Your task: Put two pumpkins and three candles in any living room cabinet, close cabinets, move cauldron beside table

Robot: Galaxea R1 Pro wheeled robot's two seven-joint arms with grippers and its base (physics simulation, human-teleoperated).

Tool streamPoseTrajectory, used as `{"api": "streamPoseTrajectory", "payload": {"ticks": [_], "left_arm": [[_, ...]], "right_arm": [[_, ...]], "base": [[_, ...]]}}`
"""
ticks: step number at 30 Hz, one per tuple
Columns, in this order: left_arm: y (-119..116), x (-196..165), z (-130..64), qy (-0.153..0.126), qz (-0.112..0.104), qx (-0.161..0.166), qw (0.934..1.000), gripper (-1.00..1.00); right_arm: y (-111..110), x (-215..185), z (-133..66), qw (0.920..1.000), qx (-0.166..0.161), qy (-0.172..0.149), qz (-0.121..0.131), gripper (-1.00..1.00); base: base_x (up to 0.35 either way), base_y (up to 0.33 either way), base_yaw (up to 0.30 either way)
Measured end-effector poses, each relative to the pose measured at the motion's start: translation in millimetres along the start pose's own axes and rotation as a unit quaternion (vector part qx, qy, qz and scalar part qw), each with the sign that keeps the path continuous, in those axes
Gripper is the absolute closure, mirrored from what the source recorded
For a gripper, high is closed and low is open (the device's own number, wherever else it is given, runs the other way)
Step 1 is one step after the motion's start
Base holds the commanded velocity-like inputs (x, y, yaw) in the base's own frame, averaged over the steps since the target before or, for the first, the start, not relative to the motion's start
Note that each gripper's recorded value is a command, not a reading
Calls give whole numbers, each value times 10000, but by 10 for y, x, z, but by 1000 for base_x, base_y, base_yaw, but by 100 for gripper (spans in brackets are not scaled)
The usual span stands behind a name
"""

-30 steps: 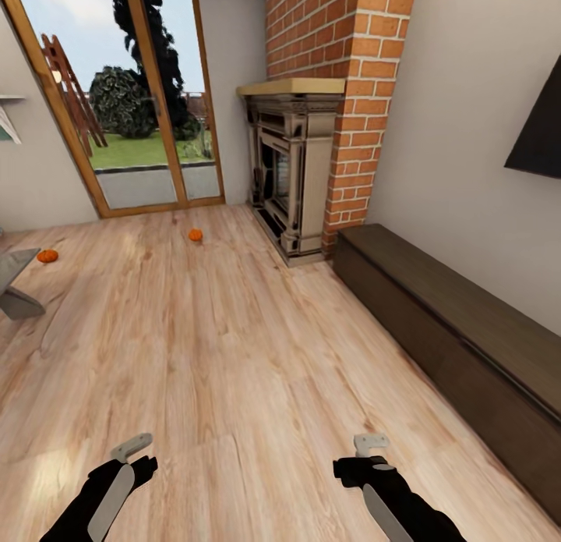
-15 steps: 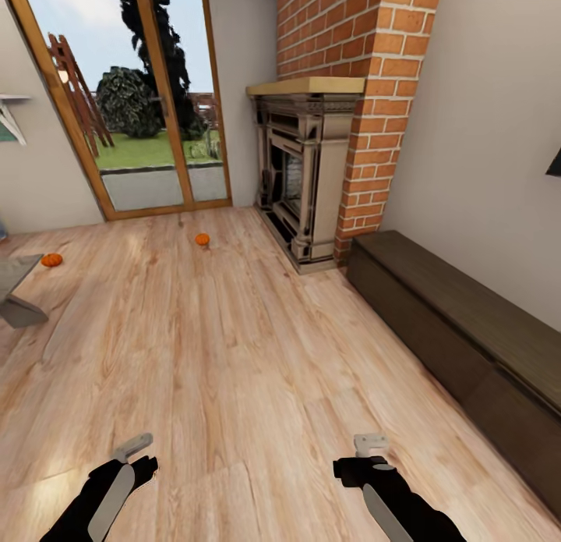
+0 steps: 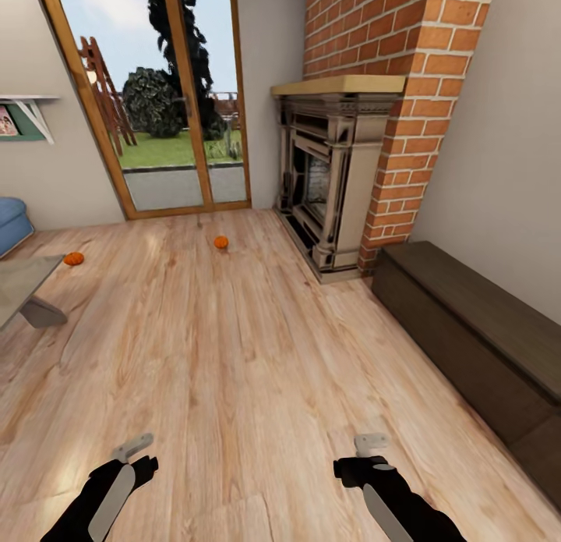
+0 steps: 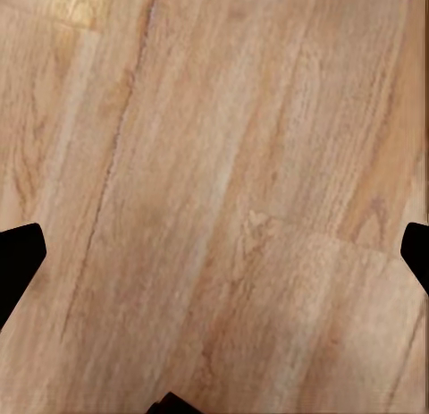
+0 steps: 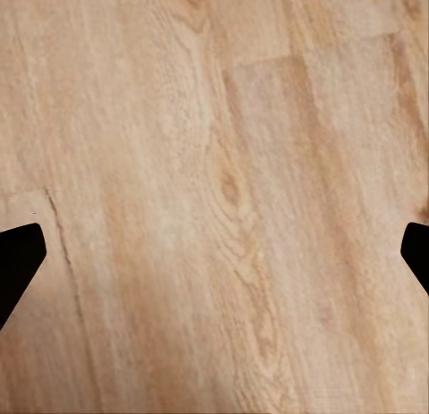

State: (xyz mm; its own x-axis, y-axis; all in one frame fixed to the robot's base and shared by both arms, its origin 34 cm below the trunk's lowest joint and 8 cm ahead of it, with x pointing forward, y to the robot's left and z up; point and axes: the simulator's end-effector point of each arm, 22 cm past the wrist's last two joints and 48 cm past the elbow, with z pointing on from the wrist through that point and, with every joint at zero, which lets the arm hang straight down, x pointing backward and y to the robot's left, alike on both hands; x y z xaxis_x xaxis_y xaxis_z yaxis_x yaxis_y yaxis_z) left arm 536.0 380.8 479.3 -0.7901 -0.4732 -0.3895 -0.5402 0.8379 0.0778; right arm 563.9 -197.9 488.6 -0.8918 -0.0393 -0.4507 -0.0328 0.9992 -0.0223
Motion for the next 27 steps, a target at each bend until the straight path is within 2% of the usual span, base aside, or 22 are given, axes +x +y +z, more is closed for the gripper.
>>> {"api": "streamPoseTrajectory", "payload": {"ticks": [27], "left_arm": [[-1, 0, 0, -2, 7, 0, 10000, -100]], "right_arm": [[-1, 0, 0, 10000, 2, 0, -2, -100]], "base": [[321, 3, 0]]}}
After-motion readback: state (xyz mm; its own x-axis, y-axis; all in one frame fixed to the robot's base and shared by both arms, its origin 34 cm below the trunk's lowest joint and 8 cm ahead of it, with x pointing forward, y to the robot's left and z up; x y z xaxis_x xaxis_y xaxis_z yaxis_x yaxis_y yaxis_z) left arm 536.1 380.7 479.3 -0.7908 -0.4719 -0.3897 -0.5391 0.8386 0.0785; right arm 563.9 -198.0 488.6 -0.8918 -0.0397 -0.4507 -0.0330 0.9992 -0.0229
